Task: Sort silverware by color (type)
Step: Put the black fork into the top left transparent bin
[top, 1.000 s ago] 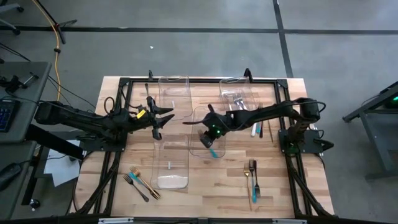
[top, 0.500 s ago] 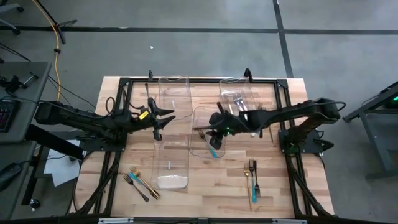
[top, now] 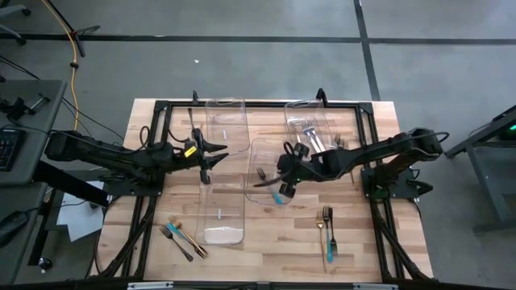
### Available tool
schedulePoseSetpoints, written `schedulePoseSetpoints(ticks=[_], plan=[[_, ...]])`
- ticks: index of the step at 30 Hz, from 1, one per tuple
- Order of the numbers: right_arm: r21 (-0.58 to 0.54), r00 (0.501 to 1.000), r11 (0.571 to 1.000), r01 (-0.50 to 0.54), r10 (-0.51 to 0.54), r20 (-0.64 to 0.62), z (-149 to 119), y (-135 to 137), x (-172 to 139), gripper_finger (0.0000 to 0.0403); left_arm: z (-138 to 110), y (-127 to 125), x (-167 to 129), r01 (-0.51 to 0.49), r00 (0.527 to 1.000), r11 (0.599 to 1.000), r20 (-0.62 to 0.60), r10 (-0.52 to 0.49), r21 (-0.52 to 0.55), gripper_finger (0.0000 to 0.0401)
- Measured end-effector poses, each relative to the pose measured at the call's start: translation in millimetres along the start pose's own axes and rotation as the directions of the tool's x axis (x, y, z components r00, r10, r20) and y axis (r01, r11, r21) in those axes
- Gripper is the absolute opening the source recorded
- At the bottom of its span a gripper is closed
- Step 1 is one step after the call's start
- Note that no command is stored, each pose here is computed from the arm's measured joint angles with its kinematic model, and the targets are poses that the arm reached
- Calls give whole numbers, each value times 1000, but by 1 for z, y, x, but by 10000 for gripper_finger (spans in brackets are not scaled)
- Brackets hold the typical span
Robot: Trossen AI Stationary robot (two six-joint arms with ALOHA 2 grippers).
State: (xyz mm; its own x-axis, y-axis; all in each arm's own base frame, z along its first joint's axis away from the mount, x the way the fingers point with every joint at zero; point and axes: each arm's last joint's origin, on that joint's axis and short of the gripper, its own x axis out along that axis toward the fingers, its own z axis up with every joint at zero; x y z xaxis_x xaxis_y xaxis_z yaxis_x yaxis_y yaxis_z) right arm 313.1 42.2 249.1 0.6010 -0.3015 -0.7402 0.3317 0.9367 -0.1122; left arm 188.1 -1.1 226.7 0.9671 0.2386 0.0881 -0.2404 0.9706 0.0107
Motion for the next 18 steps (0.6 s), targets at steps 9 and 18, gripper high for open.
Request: schedulePoseSetpoints(ticks=[9, 18], plan=[[-13, 992, 993, 116, -117, -56, -16, 4, -19, 124, 4, -5, -7, 36, 999, 999, -1, -36, -3, 106], [110, 966, 961, 254, -247, -73, -33, -18, -71, 124, 16, -9, -20, 85, 995, 996, 52, -84, -22, 106]])
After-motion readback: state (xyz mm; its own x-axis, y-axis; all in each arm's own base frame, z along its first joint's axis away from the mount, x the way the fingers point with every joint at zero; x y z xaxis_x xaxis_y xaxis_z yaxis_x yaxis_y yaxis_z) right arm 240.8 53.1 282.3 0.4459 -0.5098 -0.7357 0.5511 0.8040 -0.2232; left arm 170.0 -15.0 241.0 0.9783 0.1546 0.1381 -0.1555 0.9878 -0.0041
